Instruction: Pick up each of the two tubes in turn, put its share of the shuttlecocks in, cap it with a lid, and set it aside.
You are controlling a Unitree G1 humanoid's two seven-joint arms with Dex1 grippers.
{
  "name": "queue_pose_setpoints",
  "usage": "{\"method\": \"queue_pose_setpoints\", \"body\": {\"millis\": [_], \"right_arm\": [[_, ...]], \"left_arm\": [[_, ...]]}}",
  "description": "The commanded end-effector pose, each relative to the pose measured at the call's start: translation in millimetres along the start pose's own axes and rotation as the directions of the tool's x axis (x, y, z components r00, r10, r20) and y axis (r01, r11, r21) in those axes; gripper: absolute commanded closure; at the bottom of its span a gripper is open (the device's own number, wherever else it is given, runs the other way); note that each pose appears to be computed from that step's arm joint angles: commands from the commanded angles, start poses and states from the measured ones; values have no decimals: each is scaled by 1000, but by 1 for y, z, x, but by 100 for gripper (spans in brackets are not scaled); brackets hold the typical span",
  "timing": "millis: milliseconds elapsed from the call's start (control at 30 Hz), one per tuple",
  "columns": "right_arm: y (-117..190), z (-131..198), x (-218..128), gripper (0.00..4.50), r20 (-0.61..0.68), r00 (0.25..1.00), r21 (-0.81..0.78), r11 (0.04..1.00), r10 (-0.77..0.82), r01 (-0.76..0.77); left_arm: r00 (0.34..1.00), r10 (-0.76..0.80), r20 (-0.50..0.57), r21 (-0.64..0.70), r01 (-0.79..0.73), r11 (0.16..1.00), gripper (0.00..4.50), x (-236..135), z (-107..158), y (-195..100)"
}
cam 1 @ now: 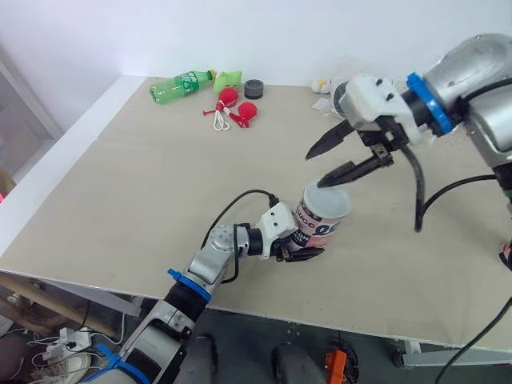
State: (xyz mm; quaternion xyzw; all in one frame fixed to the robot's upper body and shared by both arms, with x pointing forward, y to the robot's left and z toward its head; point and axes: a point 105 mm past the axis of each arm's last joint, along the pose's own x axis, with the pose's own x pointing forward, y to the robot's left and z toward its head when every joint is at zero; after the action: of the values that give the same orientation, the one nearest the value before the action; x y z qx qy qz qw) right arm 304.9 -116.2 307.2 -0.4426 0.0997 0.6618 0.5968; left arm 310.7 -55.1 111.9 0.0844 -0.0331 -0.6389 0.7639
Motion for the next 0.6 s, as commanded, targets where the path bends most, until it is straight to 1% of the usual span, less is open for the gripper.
{"method": "queue_pose_setpoints", "body": {"millis": [33,67,100,467,600], "right_arm": [[12,10,-7,363,26,999,-13,999,42,-42],[14,8,-5,411,25,998,-5,999,52,-52],[16,7,-4,442,22,998,1,998,58,-58],[28,-9,16,442,-7,993,29,992,120,-119],[32,-21,22,442,-46,990,39,991,130,-128]], "left_arm": [[1000,-1,-3,-2,1,1000,154,0,0,-1],[1000,-1,-3,-2,1,1000,154,0,0,0],[1000,0,-3,-2,0,1000,154,0,0,0],[1000,-4,-2,-5,4,1000,154,1,0,-1],[1000,-5,-1,-6,5,1000,154,1,0,-2]]}}
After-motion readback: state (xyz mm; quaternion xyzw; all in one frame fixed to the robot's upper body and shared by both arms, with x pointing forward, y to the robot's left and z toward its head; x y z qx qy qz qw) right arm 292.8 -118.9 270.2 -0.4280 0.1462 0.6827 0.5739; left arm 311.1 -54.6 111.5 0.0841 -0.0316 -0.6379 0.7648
